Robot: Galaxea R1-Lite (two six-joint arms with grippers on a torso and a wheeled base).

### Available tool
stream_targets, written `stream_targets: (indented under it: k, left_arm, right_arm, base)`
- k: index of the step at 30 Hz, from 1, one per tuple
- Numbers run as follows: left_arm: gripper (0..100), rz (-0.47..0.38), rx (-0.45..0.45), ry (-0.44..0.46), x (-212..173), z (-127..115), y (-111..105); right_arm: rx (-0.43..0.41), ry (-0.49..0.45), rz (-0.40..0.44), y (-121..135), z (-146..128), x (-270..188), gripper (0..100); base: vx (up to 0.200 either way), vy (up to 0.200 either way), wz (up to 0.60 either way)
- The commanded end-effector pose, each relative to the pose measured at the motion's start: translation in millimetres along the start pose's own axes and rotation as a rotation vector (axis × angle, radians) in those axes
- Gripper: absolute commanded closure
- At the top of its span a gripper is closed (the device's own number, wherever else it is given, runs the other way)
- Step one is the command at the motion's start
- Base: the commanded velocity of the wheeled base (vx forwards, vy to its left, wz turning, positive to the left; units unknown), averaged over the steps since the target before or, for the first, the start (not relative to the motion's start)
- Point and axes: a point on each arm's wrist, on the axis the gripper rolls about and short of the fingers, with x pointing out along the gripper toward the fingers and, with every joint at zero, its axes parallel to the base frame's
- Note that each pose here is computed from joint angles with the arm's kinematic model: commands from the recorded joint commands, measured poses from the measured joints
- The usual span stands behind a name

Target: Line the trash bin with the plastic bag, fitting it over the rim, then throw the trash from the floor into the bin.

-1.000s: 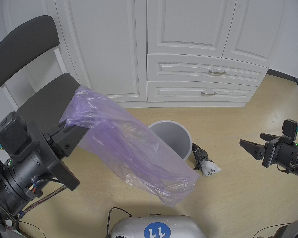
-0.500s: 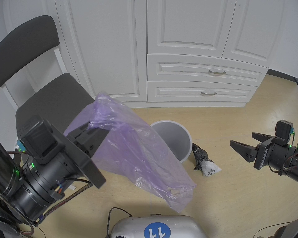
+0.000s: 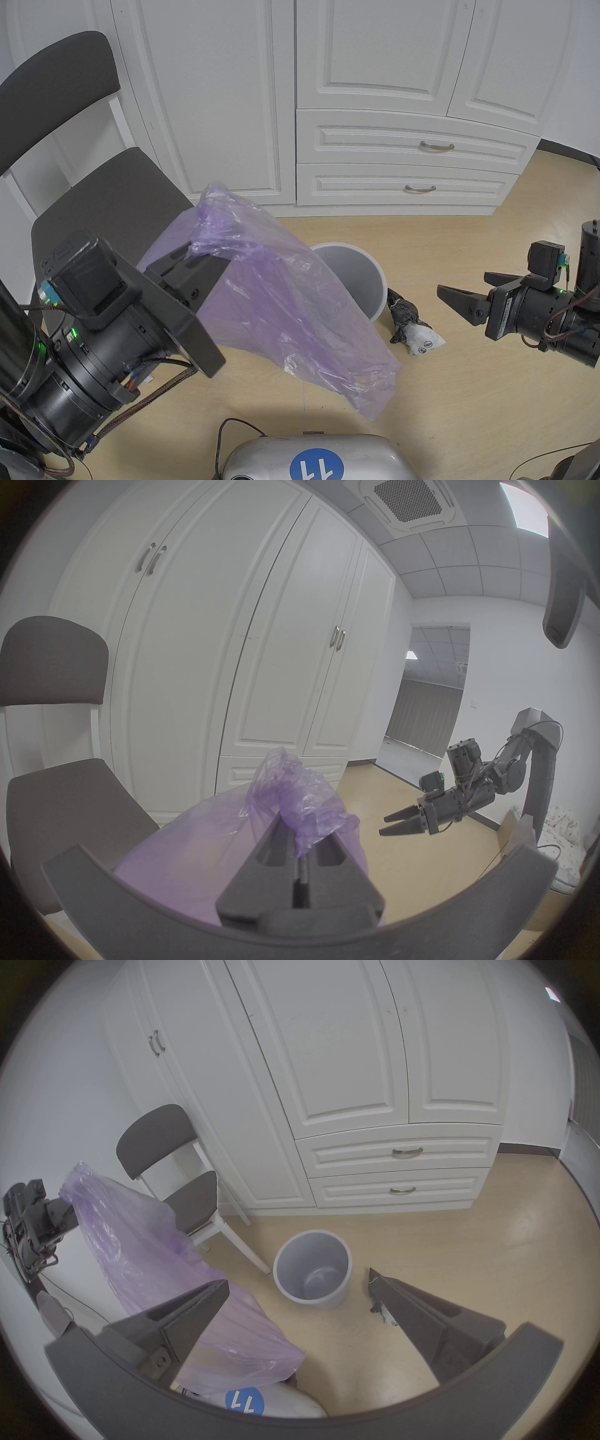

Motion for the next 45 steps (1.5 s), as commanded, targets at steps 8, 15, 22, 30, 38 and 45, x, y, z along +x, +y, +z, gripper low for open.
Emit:
stream_targets:
  k: [8, 15, 22, 30, 38, 45]
  left_arm:
    - [100, 0.017, -0.028, -0.096, 2.8, 10.8, -0.5]
    - [100, 0.052, -0.045, -0.149, -1.1, 24.6, 2.7]
    - [100, 0.051, -0.060, -0.195, -7.3, 35.6, 5.2]
    - [100, 0.021, -0.076, -0.222, -21.1, 42.5, 6.0]
    - [100, -0.024, -0.065, -0.209, -23.6, 37.3, 5.5]
    - [100, -0.028, -0.069, -0.215, -24.1, 38.8, 5.1]
  right_arm:
    - [-0.062, 0.120, 0.129, 13.1, -30.4, -8.3, 0]
    - [-0.125, 0.162, 0.179, 13.0, -42.5, -8.6, 0]
    - [-0.170, 0.198, 0.169, 11.3, -51.2, -6.1, 0]
    - [-0.101, 0.146, 0.121, 7.3, -38.8, 6.7, 0]
    - [-0.049, 0.127, 0.097, 6.2, -38.7, 24.6, 0]
    - [-0.032, 0.173, 0.086, 8.4, -53.0, 46.6, 0]
  base:
    - [0.000, 0.000, 0.00]
    - [0.000, 0.000, 0.00]
    - [0.000, 0.000, 0.00]
    - [0.000, 0.000, 0.00]
    - [0.000, 0.000, 0.00]
    - [0.000, 0.000, 0.00]
